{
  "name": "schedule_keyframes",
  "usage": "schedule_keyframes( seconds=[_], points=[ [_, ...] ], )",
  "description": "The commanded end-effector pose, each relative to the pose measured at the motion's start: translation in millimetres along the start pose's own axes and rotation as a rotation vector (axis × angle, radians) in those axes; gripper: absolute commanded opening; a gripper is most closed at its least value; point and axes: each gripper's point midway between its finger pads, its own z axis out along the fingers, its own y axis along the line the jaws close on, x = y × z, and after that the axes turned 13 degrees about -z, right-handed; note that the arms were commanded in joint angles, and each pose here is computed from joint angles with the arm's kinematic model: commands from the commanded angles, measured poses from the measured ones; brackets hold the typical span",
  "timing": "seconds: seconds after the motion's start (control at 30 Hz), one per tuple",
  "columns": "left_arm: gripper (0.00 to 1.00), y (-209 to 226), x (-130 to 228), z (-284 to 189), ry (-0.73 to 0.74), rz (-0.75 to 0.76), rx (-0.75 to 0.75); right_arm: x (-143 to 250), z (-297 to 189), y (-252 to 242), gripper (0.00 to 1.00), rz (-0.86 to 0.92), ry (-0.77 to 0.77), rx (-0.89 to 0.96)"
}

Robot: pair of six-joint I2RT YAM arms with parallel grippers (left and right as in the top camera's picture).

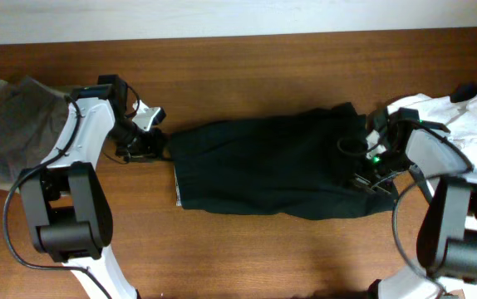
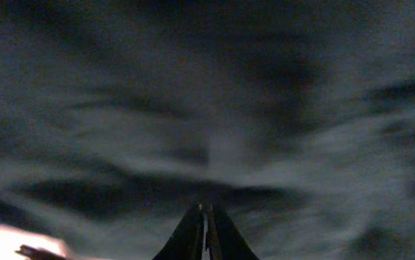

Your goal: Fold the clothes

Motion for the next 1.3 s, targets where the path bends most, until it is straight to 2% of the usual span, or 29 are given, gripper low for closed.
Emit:
schedule_keyframes(
  seconds=[0.0, 0.03, 0.1, 0.17, 0.23, 0.3, 0.37, 0.4, 0.5, 0.57, 0.73, 0.77, 0.8, 0.83, 0.87, 0.9, 0.97, 1.07, 1.1, 1.13, 1.2, 1.23, 1.27],
  points=[
    [0.75, -33, 7, 9, 0.016, -0.001, 0.158, -4, -7, 41, 0.09, -0.174, -0.053, -0.032],
    [0.79, -36, 14, 21, 0.043, -0.003, 0.173, -4, 2, 39, 0.09, -0.145, -0.039, 0.019],
    [0.79, -32, 27, 46, 0.095, -0.039, 0.175, -5, 16, 29, 0.07, -0.083, -0.010, 0.131],
    [0.82, -28, 31, 68, 0.109, -0.095, 0.206, -8, 28, 27, 0.05, -0.061, 0.004, 0.153],
    [0.81, -36, 33, 79, 0.127, -0.102, 0.271, -9, 34, 26, 0.04, -0.045, 0.008, 0.154],
    [0.81, -40, 40, 95, 0.171, -0.091, 0.263, -12, 35, 26, 0.04, -0.041, 0.002, 0.153],
    [0.75, -48, 42, 107, 0.187, -0.063, 0.256, -12, 35, 26, 0.04, -0.041, 0.002, 0.153],
    [0.67, -52, 42, 112, 0.191, -0.047, 0.254, -12, 35, 26, 0.04, -0.041, 0.002, 0.153],
    [0.08, -61, 42, 117, 0.188, -0.026, 0.248, -11, 35, 26, 0.04, -0.030, 0.005, 0.153],
    [0.02, -61, 40, 117, 0.181, -0.030, 0.249, -11, 35, 26, 0.04, -0.028, 0.005, 0.153],
    [0.00, -39, 12, 108, 0.094, -0.204, 0.263, -2, 40, 22, 0.04, 0.017, 0.025, 0.159],
    [0.05, -39, 3, 100, 0.069, -0.227, 0.333, 3, 46, 18, 0.04, 0.052, 0.031, 0.162],
    [0.22, -38, 2, 98, 0.066, -0.233, 0.349, 5, 50, 16, 0.04, 0.051, 0.029, 0.161],
    [0.35, -37, 4, 97, 0.074, -0.244, 0.355, 8, 56, 13, 0.04, 0.053, 0.026, 0.161],
    [0.56, -37, 8, 97, 0.090, -0.253, 0.352, 12, 62, 9, 0.04, 0.074, 0.025, 0.161],
    [0.69, -39, 12, 97, 0.110, -0.260, 0.352, 20, 70, 5, 0.04, 0.082, 0.031, 0.161],
    [0.78, -48, 16, 101, 0.123, -0.239, 0.352, 28, 74, 2, 0.04, 0.089, 0.049, 0.161],
    [0.77, -70, 19, 112, 0.127, -0.158, 0.339, 27, 74, 2, 0.04, 0.088, 0.047, 0.161],
    [0.76, -75, 18, 119, 0.126, -0.176, 0.303, 27, 74, 2, 0.04, 0.088, 0.046, 0.161],
    [0.66, -83, 19, 124, 0.128, -0.173, 0.302, 27, 74, 2, 0.04, 0.088, 0.047, 0.161],
    [0.20, -85, 19, 126, 0.132, -0.179, 0.300, 27, 74, 2, 0.04, 0.088, 0.047, 0.161],
    [0.06, -84, 18, 125, 0.130, -0.186, 0.301, 27, 74, 2, 0.04, 0.088, 0.047, 0.161],
    [0.00, -82, 17, 124, 0.127, -0.192, 0.302, 27, 74, 2, 0.04, 0.088, 0.047, 0.161]
  ],
)
